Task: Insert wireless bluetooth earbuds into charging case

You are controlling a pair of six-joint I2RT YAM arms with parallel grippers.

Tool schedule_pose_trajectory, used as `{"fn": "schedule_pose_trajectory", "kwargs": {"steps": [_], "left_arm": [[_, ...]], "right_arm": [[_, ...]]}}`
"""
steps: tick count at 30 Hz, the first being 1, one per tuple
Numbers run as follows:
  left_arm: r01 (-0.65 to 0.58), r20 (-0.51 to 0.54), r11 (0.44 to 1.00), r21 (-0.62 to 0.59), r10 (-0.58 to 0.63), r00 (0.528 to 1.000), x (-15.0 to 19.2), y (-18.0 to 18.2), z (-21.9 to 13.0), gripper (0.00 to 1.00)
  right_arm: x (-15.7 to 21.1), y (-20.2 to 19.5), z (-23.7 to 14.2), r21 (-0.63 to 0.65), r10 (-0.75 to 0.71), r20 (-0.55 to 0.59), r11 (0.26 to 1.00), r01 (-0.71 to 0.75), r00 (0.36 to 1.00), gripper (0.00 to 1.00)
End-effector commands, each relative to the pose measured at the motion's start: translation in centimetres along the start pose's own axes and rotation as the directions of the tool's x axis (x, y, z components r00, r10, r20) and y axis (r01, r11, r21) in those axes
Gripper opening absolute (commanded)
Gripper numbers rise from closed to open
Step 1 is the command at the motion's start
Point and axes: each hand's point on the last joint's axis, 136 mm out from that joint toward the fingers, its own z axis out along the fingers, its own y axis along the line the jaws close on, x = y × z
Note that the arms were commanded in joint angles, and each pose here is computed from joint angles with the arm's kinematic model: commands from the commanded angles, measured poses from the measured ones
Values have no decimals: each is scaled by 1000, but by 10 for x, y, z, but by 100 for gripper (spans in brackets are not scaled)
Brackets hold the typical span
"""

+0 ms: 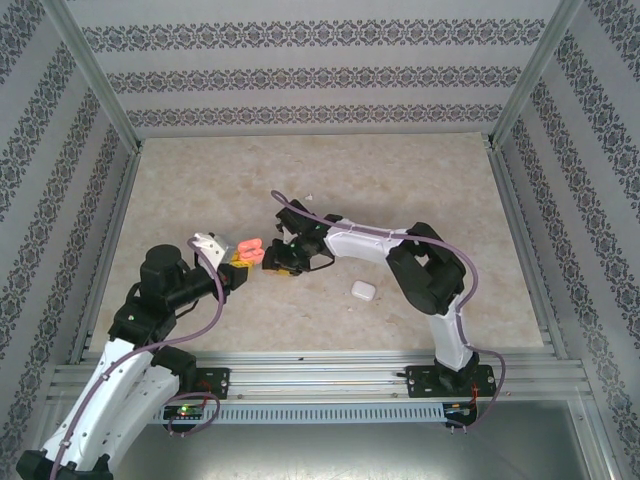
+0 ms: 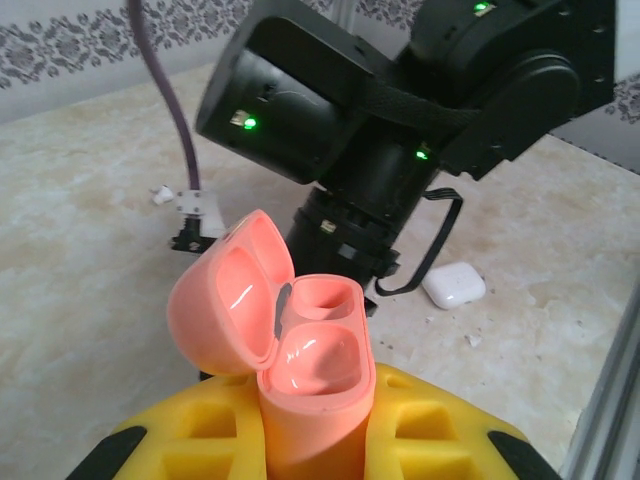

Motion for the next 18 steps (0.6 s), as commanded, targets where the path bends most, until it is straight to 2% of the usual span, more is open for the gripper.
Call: {"fn": "schedule_pose_trajectory", "kwargs": {"steps": [1,6,18], "left_arm": [[-38,79,997,65,32,996,-14,-12,-2,0],[-35,87,996,80,28,996,-13,-15,-1,0],[-28,78,997,78,22,997,-9,-14,1,0]], "right_arm": [[3,4,11,-2,-3,-32,1000,3,999,36],[1,-2,20,24,-3,-47,1000,5,999,28],[-7,-21,25,95,-4,-47,995,9,999,27]]}}
